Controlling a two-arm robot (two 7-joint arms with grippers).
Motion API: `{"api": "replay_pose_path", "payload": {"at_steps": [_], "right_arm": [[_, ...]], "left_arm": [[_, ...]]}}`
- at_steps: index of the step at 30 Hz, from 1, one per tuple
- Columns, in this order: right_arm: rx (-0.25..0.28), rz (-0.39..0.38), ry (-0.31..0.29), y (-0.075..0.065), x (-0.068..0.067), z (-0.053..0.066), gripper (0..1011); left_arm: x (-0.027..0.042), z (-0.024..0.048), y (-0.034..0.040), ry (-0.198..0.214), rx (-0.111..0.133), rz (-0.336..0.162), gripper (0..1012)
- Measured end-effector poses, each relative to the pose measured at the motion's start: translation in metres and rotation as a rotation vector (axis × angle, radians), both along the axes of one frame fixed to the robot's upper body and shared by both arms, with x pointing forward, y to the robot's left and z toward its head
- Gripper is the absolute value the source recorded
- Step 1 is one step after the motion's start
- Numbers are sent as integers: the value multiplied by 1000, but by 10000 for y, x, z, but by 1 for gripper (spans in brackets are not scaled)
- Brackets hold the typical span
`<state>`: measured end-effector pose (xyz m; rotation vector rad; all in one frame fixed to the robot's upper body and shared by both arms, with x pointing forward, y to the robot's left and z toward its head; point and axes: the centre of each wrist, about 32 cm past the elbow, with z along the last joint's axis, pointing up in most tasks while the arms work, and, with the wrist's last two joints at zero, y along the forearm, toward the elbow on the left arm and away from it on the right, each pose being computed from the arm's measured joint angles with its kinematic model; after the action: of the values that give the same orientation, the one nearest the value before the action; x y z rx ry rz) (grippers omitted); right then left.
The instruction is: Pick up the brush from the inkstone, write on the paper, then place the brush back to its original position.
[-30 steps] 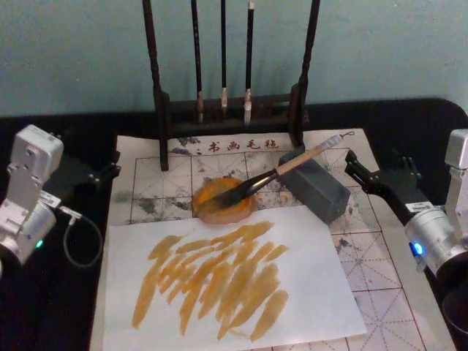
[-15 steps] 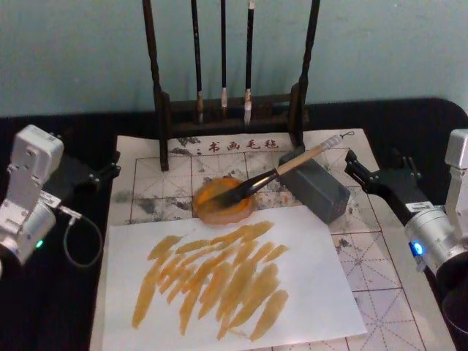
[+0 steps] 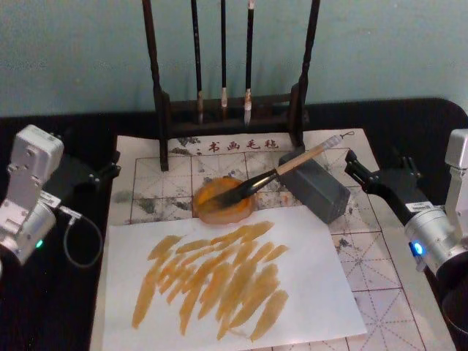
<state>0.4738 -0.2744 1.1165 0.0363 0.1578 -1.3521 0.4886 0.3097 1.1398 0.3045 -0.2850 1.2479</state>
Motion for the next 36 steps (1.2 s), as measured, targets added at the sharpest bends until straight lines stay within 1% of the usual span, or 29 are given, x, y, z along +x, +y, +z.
{"api": "replay_pose_path", "payload": {"at_steps": [36], "right_arm": [[0, 0, 0, 0, 0, 0, 1000]], "left_arm": [[0, 0, 0, 0, 0, 0, 1001]]}}
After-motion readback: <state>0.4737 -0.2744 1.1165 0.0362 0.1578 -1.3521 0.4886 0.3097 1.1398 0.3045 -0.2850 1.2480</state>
